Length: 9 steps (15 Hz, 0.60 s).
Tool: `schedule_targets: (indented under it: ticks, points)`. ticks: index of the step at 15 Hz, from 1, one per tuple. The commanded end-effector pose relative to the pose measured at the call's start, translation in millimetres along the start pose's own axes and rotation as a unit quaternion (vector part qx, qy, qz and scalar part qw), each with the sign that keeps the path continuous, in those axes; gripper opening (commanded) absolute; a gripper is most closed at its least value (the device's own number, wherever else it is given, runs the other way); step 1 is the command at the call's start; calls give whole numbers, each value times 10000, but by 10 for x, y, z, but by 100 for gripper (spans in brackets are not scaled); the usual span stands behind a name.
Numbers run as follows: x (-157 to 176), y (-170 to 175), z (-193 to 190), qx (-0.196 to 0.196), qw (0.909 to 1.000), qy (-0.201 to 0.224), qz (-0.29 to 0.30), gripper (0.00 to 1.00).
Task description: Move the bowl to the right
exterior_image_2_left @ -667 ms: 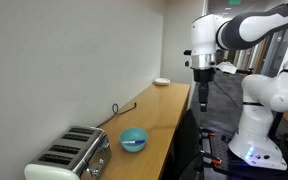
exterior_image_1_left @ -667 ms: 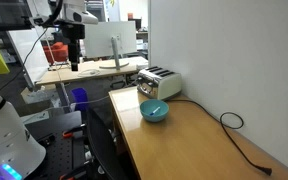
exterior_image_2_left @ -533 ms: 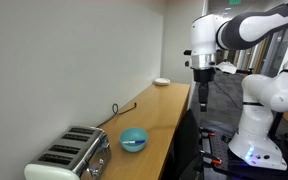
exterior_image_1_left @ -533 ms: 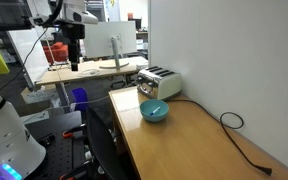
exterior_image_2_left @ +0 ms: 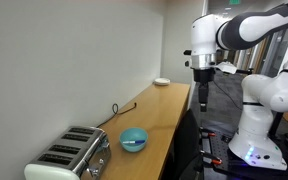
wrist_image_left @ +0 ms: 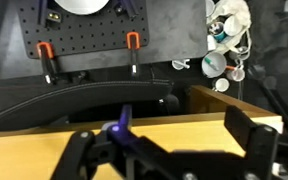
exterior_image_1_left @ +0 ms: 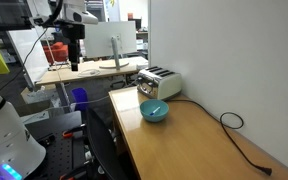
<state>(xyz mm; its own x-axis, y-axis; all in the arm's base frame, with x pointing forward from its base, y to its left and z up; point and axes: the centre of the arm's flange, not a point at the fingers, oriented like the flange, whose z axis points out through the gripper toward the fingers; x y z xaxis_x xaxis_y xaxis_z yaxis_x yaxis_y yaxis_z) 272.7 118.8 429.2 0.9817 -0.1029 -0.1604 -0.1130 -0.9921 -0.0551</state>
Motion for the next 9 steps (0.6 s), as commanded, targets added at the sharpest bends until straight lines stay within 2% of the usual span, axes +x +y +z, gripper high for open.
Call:
schedule_targets:
  ticks: [1,5,9]
  points:
    - [0,0,0,0,10000,0,0,100]
    - [89,-8,-25,-42,10000,68,-23,100]
    - [368,-50,-85,-192,9991,342,-179,100]
